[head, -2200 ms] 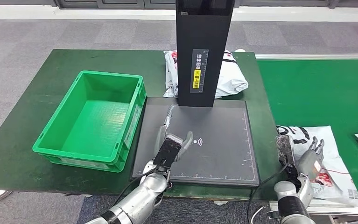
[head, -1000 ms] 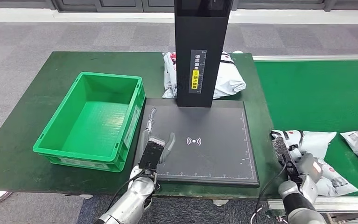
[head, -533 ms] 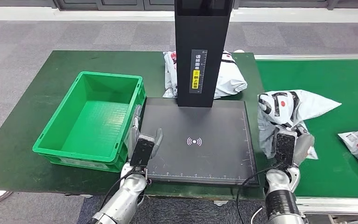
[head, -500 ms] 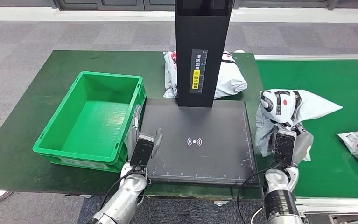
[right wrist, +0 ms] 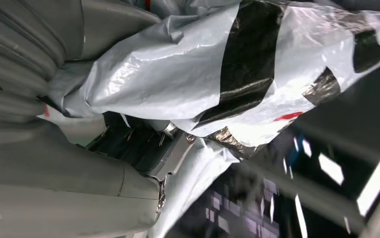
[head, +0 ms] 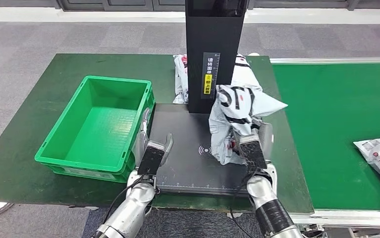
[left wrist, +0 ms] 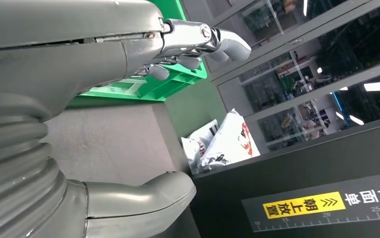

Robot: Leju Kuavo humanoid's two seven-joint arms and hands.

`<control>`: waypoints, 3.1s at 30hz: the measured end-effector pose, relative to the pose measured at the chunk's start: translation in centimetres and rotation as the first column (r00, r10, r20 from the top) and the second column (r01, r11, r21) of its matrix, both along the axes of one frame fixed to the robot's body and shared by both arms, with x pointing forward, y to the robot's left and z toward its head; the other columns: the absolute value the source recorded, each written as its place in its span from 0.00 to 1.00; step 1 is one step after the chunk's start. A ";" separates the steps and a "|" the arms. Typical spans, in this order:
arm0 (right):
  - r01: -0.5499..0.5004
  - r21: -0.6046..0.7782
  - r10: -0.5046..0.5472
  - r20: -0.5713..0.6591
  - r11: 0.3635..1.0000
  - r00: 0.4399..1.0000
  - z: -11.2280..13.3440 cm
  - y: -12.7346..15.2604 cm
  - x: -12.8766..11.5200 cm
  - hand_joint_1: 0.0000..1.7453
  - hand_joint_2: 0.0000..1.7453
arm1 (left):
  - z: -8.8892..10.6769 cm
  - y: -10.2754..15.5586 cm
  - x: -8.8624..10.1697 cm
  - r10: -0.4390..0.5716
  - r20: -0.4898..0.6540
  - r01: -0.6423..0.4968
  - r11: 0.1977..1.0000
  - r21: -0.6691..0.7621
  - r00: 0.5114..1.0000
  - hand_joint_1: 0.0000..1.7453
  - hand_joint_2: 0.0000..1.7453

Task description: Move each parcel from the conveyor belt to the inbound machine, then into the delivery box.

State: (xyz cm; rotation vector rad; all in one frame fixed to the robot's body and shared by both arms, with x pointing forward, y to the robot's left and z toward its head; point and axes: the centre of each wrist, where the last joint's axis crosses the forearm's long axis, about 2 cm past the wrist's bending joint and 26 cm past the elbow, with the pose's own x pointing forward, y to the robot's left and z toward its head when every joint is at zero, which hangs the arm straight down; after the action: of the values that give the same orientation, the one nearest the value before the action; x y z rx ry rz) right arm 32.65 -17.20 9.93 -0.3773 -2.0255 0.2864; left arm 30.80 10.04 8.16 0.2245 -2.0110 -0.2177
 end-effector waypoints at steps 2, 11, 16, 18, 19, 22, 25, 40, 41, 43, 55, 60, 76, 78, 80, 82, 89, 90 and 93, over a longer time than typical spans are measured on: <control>-0.092 -0.031 0.090 -0.069 0.995 0.994 0.0 1.5 0.5 1.00 1.00 | 0.3 -0.2 0.2 -0.008 0.004 0.008 1.000 -0.006 1.000 0.00 1.00; -0.305 -0.123 0.268 -0.254 0.944 0.929 -1.1 4.6 0.8 1.00 1.00 | 0.8 -0.5 0.7 -0.027 0.008 0.027 0.999 -0.017 1.000 0.00 1.00; -0.351 -0.138 0.297 -0.310 0.926 0.903 -1.5 4.8 0.8 0.08 1.00 | 0.9 -0.6 0.8 -0.035 0.006 0.035 0.999 -0.017 0.999 0.00 1.00; -0.375 -0.157 0.302 -0.354 0.914 0.885 -1.8 4.8 0.7 0.00 0.75 | 0.9 -0.7 0.9 -0.043 0.005 0.044 0.999 -0.018 0.999 0.00 1.00; -0.382 -0.170 0.300 -0.372 0.909 0.879 -1.9 4.8 0.7 0.00 0.50 | 1.0 -0.8 0.9 -0.048 0.004 0.048 0.999 -0.019 0.999 0.00 1.00; -0.395 -0.203 0.290 -0.407 0.896 0.866 -2.2 4.9 0.7 0.00 0.00 | 1.2 -1.0 1.2 -0.060 0.007 0.060 0.998 -0.019 0.998 0.00 1.00; -0.382 -0.224 0.275 -0.395 0.896 0.877 -2.4 4.8 0.7 0.00 0.00 | 1.6 -1.4 1.4 -0.071 0.014 0.071 0.997 -0.014 0.997 0.00 1.00; -0.199 0.110 0.210 -0.105 0.974 0.972 -3.8 2.8 -1.8 0.00 0.00 | 2.6 -1.7 1.8 -0.057 0.074 0.055 0.998 0.028 0.996 0.00 1.00; -0.202 0.136 0.217 -0.102 0.970 0.971 -3.8 2.7 -1.9 0.00 0.00 | 2.7 -1.7 1.8 -0.056 0.079 0.054 0.998 0.030 0.995 0.00 1.00; -0.215 0.182 0.236 -0.103 0.960 0.966 -3.9 2.4 -2.2 0.00 0.00 | 2.8 -1.7 1.8 -0.054 0.086 0.051 0.998 0.030 0.995 0.00 1.00; -0.268 0.277 0.312 -0.129 0.923 0.941 -4.7 1.4 -2.9 0.00 0.00 | 3.2 -1.7 1.8 -0.048 0.105 0.046 0.999 0.020 0.993 0.00 1.00; -0.257 0.304 0.303 -0.112 0.917 0.946 -4.4 1.2 -2.9 0.00 0.25 | 3.2 -1.8 1.8 -0.048 0.102 0.047 0.999 0.012 0.994 0.00 1.00; 0.267 0.234 -0.286 0.053 0.935 0.957 -0.8 -3.7 -0.4 0.00 1.00 | 3.2 -5.2 1.4 -0.222 -0.094 0.229 0.971 0.074 0.971 0.00 1.00; 0.294 0.253 -0.317 0.055 0.922 0.947 -0.3 -4.7 0.1 0.00 1.00 | 3.4 -5.8 1.4 -0.237 -0.134 0.250 0.964 0.088 0.962 0.00 1.00; 0.314 0.272 -0.339 0.051 0.910 0.939 0.0 -5.8 0.4 0.00 1.00 | 3.6 -6.4 1.3 -0.255 -0.170 0.275 0.955 0.109 0.952 0.00 1.00; 0.321 0.287 -0.347 0.042 0.903 0.937 0.1 -6.8 0.6 0.00 1.00 | 3.6 -6.8 1.3 -0.265 -0.211 0.298 0.944 0.142 0.941 0.00 1.00; 0.294 0.299 -0.322 0.048 0.908 0.945 0.5 -8.2 1.4 0.00 1.00 | 2.9 -7.8 0.9 -0.294 -0.484 0.524 0.719 0.456 0.824 0.06 1.00; 0.290 0.300 -0.317 0.046 0.909 0.947 0.5 -8.3 1.5 0.00 1.00 | 2.6 -8.0 0.7 -0.279 -0.529 0.566 0.638 0.522 0.802 0.28 1.00; 0.283 0.302 -0.306 0.034 0.911 0.951 0.2 -8.5 1.6 0.00 1.00 | 2.2 -8.3 0.2 -0.221 -0.577 0.612 0.409 0.677 0.786 0.97 1.00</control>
State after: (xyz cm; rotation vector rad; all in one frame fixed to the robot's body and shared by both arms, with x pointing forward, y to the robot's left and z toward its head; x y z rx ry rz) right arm 34.20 -25.74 10.17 -0.5054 -2.0167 -0.2201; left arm 30.99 1.77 10.32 0.2269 -1.3317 -1.5057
